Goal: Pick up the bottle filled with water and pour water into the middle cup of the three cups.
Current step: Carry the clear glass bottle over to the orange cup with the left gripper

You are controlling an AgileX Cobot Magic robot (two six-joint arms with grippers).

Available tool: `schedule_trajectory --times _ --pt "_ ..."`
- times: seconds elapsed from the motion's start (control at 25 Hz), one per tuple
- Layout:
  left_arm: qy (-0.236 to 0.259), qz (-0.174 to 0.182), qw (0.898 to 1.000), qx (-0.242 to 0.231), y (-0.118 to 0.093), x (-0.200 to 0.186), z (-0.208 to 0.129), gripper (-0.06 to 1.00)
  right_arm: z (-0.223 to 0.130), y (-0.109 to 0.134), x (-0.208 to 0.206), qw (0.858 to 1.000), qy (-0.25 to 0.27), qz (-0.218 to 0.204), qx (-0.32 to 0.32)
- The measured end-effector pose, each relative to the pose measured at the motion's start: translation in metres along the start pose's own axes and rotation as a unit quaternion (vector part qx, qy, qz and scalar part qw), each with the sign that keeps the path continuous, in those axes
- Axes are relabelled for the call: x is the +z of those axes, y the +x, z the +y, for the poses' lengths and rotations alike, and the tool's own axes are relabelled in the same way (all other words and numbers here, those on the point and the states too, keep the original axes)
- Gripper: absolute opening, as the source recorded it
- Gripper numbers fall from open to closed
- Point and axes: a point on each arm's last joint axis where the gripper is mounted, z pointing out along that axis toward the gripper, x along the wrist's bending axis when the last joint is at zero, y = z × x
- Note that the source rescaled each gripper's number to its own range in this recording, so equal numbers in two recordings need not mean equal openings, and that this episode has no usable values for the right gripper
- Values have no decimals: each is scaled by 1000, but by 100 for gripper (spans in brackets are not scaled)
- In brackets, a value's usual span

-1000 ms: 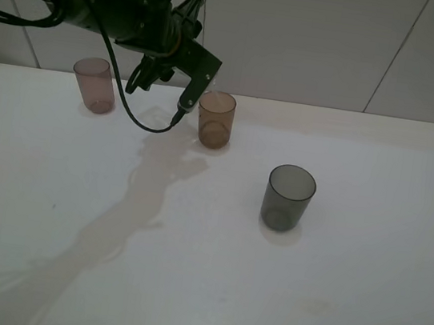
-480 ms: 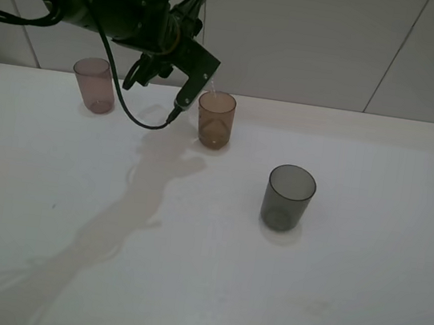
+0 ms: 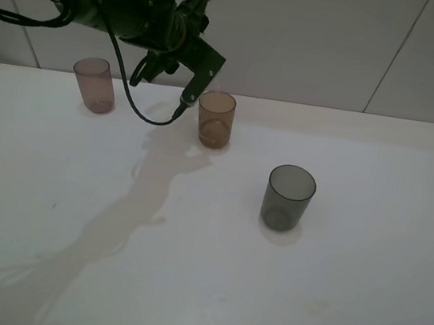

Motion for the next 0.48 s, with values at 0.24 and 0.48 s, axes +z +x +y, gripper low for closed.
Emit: schedule_trajectory --times 0.24,0.48 --pt "0 1 1000 17 0 0 0 2 0 0 0 1000 0 0 0" --pt "0 2 999 49 0 0 0 2 0 0 0 1000 0 0 0"
